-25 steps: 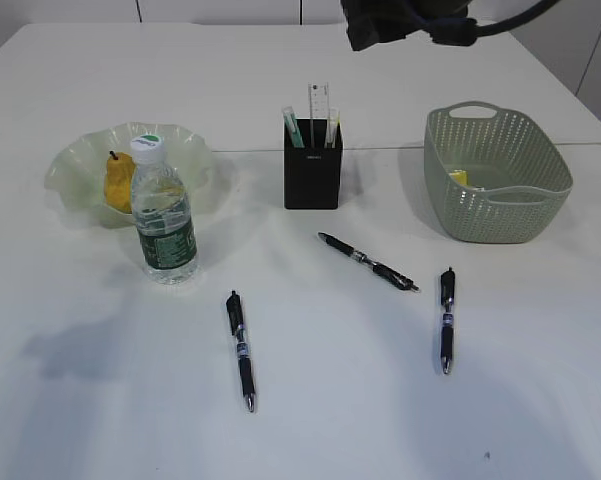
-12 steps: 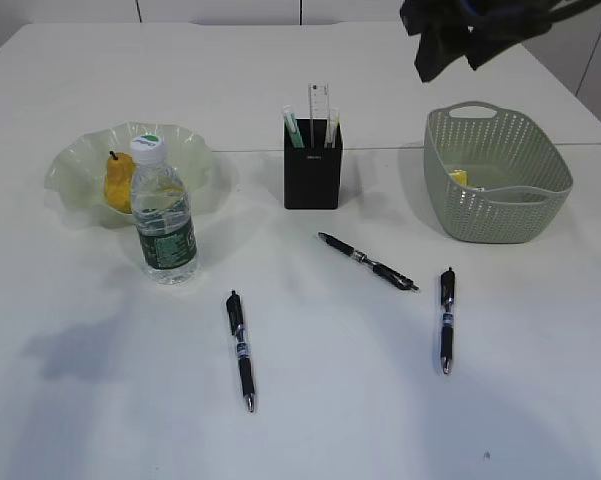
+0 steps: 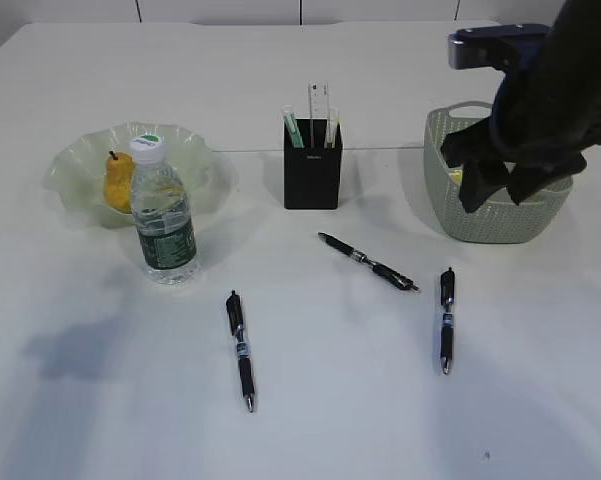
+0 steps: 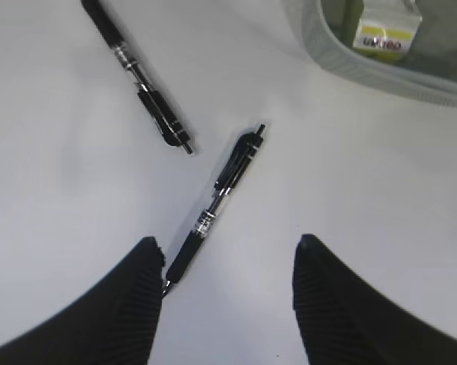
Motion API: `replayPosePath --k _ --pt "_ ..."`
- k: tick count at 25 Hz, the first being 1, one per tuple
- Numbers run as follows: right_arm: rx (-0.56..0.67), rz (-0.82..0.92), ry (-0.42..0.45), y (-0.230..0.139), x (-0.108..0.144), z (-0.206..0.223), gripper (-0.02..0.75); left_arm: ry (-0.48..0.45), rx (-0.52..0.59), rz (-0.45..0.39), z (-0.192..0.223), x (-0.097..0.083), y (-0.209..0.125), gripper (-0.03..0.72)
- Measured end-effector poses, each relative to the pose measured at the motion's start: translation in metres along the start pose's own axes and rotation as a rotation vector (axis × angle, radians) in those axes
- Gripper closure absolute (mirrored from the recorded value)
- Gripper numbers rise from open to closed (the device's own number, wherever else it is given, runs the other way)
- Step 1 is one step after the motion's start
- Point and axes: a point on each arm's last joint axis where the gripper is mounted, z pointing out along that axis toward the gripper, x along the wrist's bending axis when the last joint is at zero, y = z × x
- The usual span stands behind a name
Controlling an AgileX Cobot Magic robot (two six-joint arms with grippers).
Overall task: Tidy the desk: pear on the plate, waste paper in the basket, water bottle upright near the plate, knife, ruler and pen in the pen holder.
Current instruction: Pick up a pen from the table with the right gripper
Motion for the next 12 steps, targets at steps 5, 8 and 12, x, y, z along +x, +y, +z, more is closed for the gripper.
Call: replayPosePath --k 5,8,12 --pt "0.036 0.099 0.036 -0.002 -0.018 0.015 0.328 0.0 0.0 0.0 0.0 0.0 0.0 0.348" --pt "0.055 0.14 0.045 -0.001 -0.017 0.026 0.328 0.0 0.0 0.0 0.0 0.0 0.0 0.347" --pt "0.114 0.193 0.043 -0.001 -0.017 0.048 0.328 0.0 0.0 0.0 0.0 0.0 0.0 0.347"
